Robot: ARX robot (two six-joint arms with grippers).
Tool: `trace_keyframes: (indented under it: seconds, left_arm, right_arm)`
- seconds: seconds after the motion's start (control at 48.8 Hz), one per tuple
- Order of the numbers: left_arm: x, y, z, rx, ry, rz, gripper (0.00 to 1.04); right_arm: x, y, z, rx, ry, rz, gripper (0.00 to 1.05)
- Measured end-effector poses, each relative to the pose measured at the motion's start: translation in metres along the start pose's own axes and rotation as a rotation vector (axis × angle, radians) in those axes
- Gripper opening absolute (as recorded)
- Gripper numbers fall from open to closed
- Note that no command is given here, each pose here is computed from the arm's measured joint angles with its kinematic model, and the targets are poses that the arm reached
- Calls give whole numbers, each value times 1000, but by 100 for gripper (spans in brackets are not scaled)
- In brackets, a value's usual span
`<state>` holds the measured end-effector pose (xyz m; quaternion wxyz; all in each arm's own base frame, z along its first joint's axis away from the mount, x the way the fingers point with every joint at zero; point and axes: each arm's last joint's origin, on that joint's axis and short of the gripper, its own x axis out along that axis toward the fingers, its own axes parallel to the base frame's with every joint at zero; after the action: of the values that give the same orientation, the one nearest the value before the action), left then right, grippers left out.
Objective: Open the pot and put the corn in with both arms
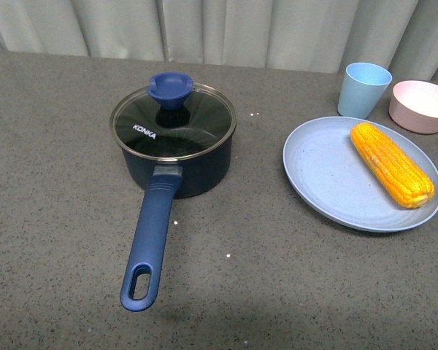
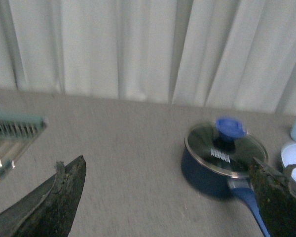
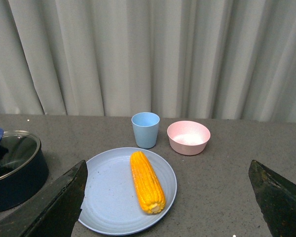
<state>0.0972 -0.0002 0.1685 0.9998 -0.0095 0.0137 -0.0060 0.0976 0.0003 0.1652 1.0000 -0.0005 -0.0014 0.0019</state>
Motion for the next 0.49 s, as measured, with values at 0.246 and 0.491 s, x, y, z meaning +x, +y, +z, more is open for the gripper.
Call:
trace_keyframes:
  seconds: [0.246,0.491]
  left_arm:
    - [28,-8,0,-61,182,-32,98]
    - [84,-36,14,-79,136,-94,98]
  right_arm:
    - [0,0,0,0,0,0,96]
    - [0,0,0,0,0,0,96]
